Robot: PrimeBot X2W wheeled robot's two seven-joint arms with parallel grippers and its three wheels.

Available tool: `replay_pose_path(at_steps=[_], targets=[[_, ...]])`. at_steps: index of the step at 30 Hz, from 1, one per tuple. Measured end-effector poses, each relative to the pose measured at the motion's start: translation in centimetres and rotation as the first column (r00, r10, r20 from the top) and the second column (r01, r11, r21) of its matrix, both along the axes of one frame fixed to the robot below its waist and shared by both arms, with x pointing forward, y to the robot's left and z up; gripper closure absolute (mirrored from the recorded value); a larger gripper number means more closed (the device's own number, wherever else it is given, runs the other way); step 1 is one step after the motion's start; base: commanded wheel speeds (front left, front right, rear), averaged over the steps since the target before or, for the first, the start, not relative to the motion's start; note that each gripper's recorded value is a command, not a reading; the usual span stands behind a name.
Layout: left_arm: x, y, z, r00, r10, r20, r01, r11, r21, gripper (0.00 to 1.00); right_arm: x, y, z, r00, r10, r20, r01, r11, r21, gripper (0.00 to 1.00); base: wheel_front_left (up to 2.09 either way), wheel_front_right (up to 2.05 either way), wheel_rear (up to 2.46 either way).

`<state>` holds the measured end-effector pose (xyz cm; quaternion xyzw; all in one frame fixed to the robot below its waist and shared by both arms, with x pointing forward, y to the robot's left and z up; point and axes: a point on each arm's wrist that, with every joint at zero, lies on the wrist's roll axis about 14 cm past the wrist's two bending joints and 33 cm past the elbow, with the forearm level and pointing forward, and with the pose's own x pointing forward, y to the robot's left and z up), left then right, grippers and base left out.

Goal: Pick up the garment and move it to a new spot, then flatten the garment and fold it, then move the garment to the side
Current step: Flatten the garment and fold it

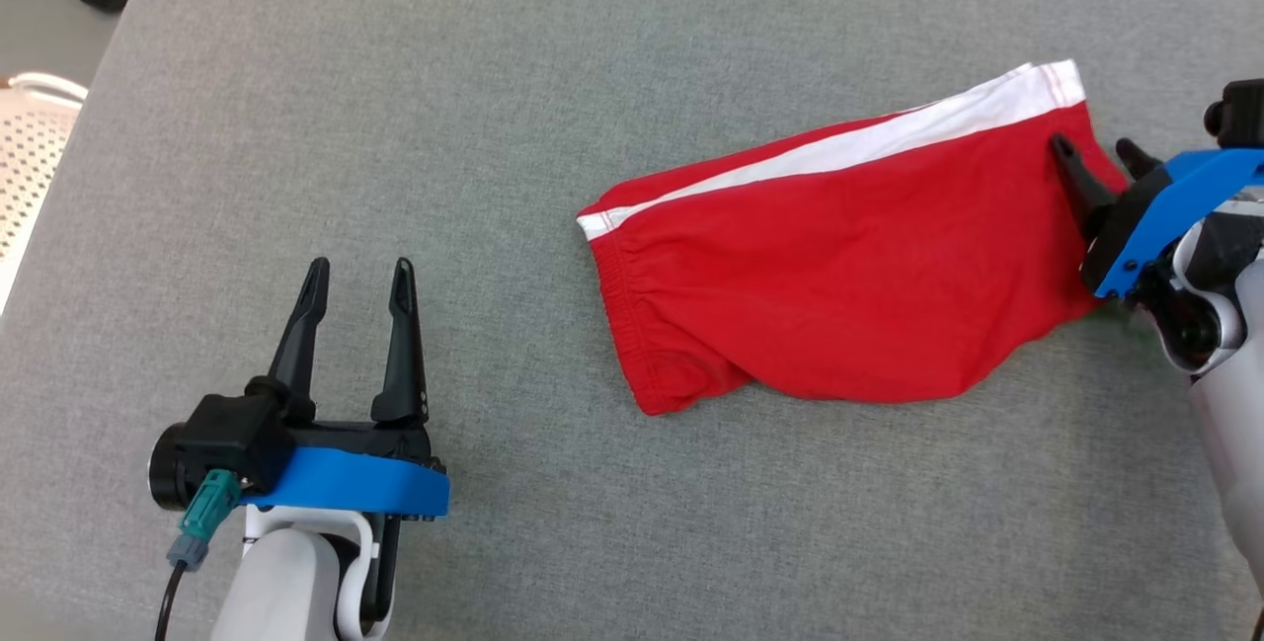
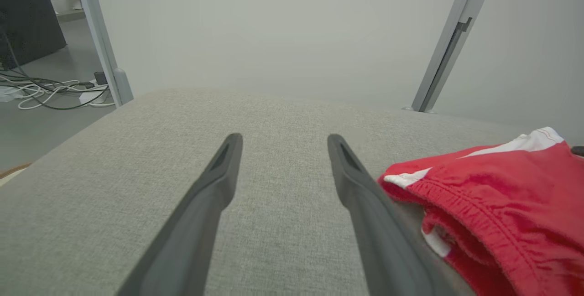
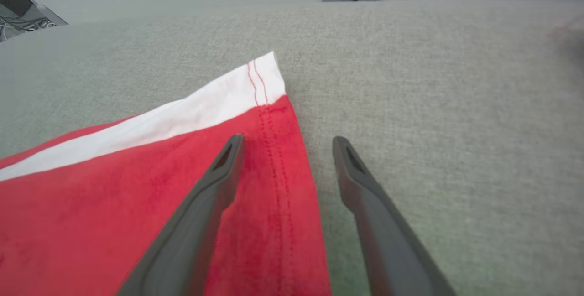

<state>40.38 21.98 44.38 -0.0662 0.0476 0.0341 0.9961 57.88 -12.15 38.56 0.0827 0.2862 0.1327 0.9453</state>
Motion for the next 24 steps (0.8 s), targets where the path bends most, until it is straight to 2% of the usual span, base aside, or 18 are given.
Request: replay_pose_path(at_steps=[3, 8, 9, 10, 17, 24], targets=[[-0.1, 0.5, -0.5, 1.000, 0.014, -0.015, -0.014, 1.000, 0.005, 0.00, -0.4, 0.4, -1.8, 0.999, 0.018, -0.044, -0.019, 0.999, -0.027, 0.00, 0.00, 0.00, 0.00], [-0.2, 0.7, -0.6, 1.000, 0.019, -0.020, -0.019, 1.000, 0.006, 0.00, -0.7, 1.1, -2.6, 0.993, 0.054, -0.106, -0.060, 0.997, -0.055, 0.00, 0.00, 0.00, 0.00], [-0.2, 0.7, -0.6, 1.000, 0.018, -0.020, -0.018, 1.000, 0.006, 0.00, -0.8, 1.2, -2.6, 0.992, 0.060, -0.110, -0.067, 0.996, -0.061, 0.65, 0.00, 0.00, 0.00], [-0.3, 0.7, -0.6, 1.000, 0.018, -0.020, -0.018, 1.000, 0.006, 0.00, -0.9, 1.3, -2.5, 0.991, 0.069, -0.111, -0.077, 0.995, -0.066, 1.00, 0.00, 0.00, 0.00], [-0.4, 0.7, -0.4, 1.000, 0.019, -0.015, -0.019, 1.000, 0.002, 0.00, -1.7, 2.1, -1.5, 0.993, 0.091, -0.071, -0.094, 0.995, -0.036, 1.00, 0.00, 0.00, 0.00], [-0.9, 0.5, 0.5, 1.000, 0.012, 0.009, -0.012, 1.000, 0.004, 0.00, -2.1, -1.3, 1.9, 0.995, -0.008, 0.100, 0.008, 1.000, 0.002, 1.00, 0.00, 0.00, 0.00]])
